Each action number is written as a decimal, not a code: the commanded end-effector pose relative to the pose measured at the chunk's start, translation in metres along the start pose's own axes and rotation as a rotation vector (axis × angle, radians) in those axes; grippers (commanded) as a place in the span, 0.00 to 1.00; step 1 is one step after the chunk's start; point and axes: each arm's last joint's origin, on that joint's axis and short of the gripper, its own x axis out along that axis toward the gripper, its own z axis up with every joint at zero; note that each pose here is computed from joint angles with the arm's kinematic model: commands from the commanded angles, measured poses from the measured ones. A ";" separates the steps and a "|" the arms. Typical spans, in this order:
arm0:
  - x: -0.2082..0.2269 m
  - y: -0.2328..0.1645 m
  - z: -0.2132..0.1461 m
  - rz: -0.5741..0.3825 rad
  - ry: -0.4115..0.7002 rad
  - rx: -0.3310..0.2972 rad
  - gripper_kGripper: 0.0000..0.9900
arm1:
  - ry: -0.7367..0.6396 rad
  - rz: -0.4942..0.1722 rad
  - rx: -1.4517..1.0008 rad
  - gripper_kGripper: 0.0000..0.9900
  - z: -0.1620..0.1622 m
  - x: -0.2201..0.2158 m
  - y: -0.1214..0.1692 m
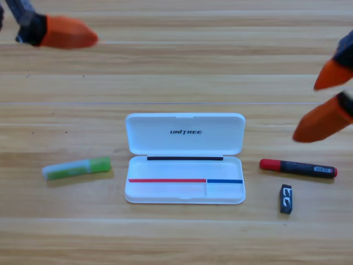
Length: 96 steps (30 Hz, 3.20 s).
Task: Clean up eraser and pencils
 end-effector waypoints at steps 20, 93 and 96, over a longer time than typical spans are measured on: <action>0.053 0.060 -0.026 0.289 0.286 0.132 0.94 | 0.411 -0.206 0.821 1.00 -0.044 0.167 -0.040; 0.212 0.045 -0.146 -0.536 0.700 0.345 0.91 | 0.444 -0.059 0.220 0.00 -0.009 0.135 -0.026; 0.217 0.042 -0.152 -0.544 0.707 0.353 0.90 | 0.473 0.088 0.019 0.01 0.002 0.131 -0.016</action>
